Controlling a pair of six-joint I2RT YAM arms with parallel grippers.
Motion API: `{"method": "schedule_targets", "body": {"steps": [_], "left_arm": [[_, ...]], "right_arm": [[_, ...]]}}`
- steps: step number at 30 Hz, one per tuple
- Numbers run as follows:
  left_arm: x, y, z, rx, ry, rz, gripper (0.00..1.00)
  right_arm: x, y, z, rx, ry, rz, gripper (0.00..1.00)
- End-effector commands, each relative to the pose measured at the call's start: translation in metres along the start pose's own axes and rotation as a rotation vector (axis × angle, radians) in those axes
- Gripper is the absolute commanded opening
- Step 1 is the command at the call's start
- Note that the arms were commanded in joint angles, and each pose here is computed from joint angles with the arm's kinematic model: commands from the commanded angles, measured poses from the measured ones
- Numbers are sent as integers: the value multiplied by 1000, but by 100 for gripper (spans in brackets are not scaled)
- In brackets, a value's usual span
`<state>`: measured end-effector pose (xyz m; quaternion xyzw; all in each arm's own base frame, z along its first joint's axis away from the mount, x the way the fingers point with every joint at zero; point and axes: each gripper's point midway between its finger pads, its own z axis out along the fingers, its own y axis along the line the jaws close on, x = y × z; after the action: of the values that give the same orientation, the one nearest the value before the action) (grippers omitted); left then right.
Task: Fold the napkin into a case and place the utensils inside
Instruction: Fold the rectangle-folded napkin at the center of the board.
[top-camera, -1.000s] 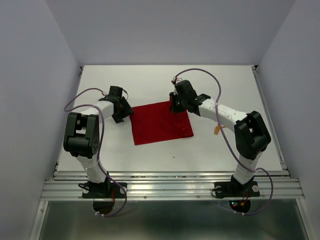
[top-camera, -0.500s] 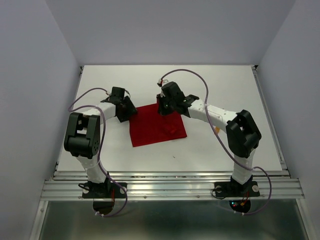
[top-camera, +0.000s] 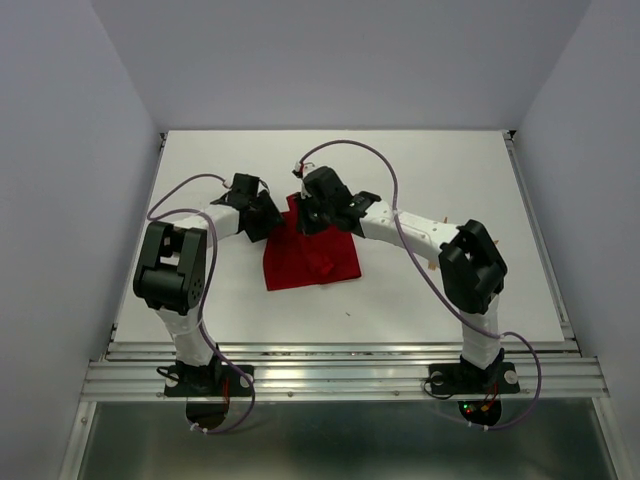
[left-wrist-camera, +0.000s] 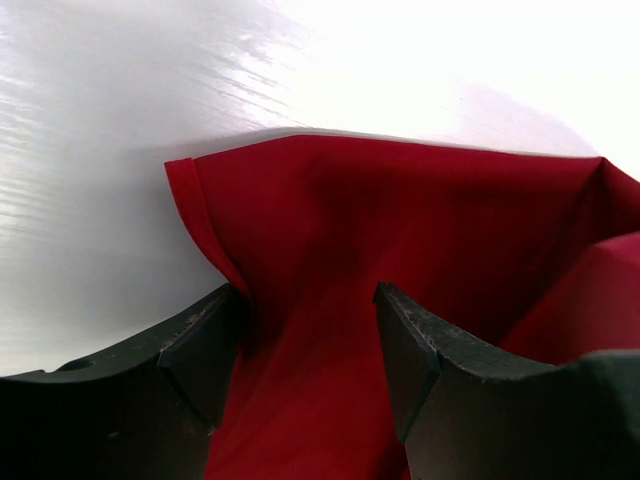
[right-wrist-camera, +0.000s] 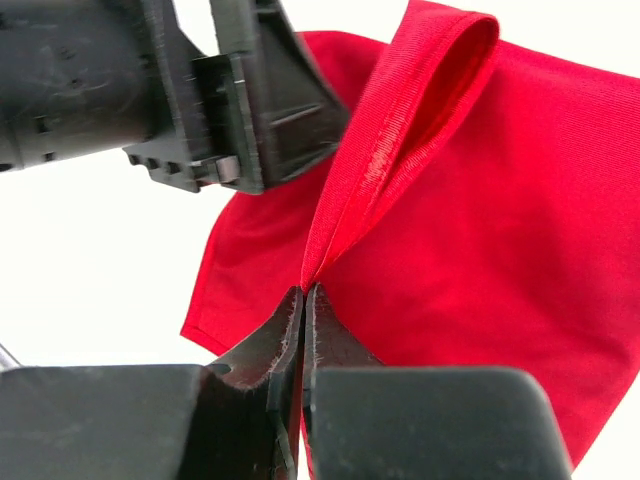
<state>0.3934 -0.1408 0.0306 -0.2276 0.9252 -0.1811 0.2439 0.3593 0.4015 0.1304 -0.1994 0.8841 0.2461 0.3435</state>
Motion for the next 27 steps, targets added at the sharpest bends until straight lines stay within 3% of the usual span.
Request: {"method": "schedule_targets", "body": {"steps": [1, 14, 27], "left_arm": [[37, 17, 13, -79, 122, -5, 66], [24, -4, 4, -72, 83, 41, 66], [17, 37, -22, -142, 46, 13, 65]], "right_arm": [[-15, 17, -2, -53, -27, 7, 1], [-8, 12, 3, -32, -25, 27, 1], [-16, 16, 21, -44, -29, 39, 1]]}}
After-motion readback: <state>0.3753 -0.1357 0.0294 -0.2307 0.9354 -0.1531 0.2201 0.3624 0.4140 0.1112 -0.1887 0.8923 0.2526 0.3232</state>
